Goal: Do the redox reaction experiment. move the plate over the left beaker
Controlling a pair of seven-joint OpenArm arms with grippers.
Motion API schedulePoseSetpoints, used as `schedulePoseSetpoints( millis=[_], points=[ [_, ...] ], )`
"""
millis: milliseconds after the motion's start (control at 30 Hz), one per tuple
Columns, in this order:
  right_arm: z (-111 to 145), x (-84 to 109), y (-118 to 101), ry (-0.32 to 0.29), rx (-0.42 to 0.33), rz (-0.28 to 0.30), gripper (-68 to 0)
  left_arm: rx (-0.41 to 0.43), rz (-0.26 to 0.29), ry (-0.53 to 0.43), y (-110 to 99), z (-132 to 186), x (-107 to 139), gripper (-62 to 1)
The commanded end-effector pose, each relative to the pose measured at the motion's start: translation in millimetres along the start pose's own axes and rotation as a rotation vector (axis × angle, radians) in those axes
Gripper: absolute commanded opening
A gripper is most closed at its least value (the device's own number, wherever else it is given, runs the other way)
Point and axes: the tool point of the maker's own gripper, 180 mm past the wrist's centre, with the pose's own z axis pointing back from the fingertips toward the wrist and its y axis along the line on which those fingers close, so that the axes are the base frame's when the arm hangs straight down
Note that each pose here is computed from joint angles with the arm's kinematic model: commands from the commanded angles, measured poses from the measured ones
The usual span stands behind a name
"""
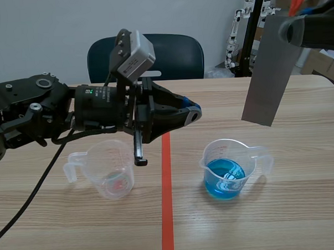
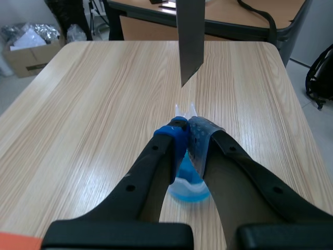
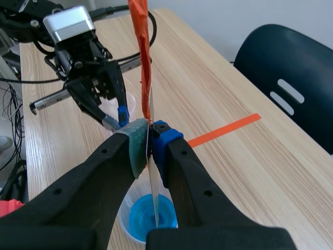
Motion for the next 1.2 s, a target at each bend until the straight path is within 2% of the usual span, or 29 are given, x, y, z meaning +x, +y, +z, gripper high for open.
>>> schedulePoseSetpoints(
  millis=[0,67,267,500,700,967,1167],
  points=[
    [-3.7,12.7,-0.1,-0.031,0.013,0.018,-66.9,0.032,0.006,-0.026,6.7,13.3,4.5,-58.4],
    [-7.8,10.4,0.7,-0.018,0.02,0.021,-66.9,0.067,0.016,-0.036,12.4,28.9,3.0,-58.4],
    [-19.1,13.7,3.0,-0.03,0.039,0.031,-66.9,0.192,0.048,-0.044,30.4,85.5,-2.4,-58.4],
    [-39.5,17.9,8.8,-0.042,0.078,0.043,-66.9,0.306,0.061,-0.031,31.0,156.1,-9.7,-58.4],
    [-60.0,21.4,16.9,-0.05,0.12,0.054,-66.9,0.383,0.104,-0.047,13.3,206.6,-14.7,-58.3],
    [-93.1,24.9,34.7,-0.055,0.191,0.061,-66.9,0.455,0.198,-0.028,-29.3,247.1,-44.4,-58.3],
    [-118.3,30.5,49.3,-0.062,0.238,0.065,-66.9,0.555,0.233,-0.066,-58.3,279.2,-63.3,-58.2]
  ],
)
